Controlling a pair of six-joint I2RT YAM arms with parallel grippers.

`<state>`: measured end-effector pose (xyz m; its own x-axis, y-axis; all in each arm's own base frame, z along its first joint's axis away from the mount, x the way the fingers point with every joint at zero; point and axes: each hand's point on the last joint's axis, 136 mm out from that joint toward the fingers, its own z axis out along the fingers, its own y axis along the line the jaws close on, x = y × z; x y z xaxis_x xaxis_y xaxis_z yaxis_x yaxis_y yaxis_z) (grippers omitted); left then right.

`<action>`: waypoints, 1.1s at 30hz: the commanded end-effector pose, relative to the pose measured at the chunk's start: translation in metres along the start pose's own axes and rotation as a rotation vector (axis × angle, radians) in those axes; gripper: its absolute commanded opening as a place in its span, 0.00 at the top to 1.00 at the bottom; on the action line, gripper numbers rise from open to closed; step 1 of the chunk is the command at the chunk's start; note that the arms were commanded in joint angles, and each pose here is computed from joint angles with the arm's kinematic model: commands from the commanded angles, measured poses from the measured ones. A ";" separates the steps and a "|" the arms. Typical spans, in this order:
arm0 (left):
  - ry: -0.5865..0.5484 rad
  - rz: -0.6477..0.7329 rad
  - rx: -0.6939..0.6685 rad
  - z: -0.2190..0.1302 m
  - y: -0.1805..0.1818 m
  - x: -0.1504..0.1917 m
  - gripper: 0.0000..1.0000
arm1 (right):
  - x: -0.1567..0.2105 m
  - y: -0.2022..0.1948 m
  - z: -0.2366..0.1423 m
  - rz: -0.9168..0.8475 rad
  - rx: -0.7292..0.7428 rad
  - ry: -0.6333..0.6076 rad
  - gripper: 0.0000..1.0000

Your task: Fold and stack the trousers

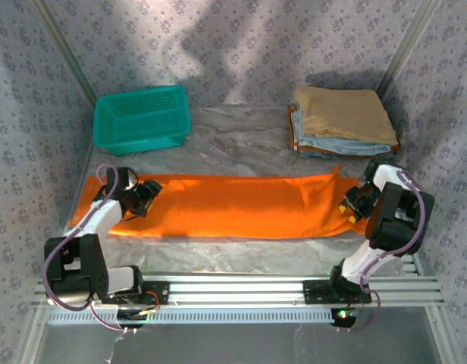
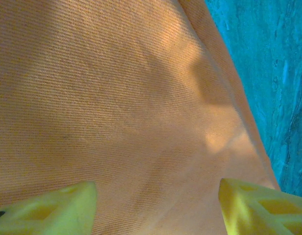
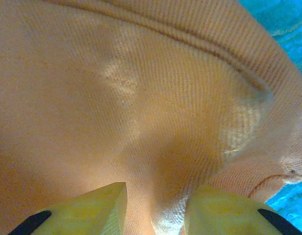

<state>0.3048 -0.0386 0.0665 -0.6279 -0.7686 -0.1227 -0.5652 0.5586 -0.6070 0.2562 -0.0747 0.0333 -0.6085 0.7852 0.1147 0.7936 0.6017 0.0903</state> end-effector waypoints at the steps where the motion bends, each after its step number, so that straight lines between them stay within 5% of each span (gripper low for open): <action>1: 0.022 0.004 0.016 0.002 -0.002 0.006 0.33 | -0.001 0.012 -0.014 -0.039 -0.022 -0.006 0.61; 8: 0.022 0.005 0.022 0.002 -0.002 0.006 0.33 | 0.007 0.012 -0.026 -0.050 -0.030 -0.009 0.58; 18: 0.026 0.008 0.017 0.003 0.001 0.009 0.33 | 0.004 0.006 0.007 -0.052 0.033 0.045 0.62; 25: 0.024 0.013 0.023 0.001 -0.002 0.008 0.33 | 0.014 -0.006 0.011 -0.051 0.074 0.071 0.76; 29: 0.017 0.014 0.028 -0.001 -0.003 0.007 0.33 | 0.015 -0.010 0.004 -0.035 0.068 0.040 1.00; 33: 0.008 0.016 0.041 -0.006 -0.010 0.004 0.33 | 0.002 -0.017 -0.034 0.026 0.081 -0.096 1.00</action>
<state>0.3023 -0.0416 0.0643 -0.6349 -0.7639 -0.1153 -0.5579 0.5566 -0.6156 0.2476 -0.0734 0.0355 -0.6313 0.7674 0.1122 0.7746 0.6311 0.0423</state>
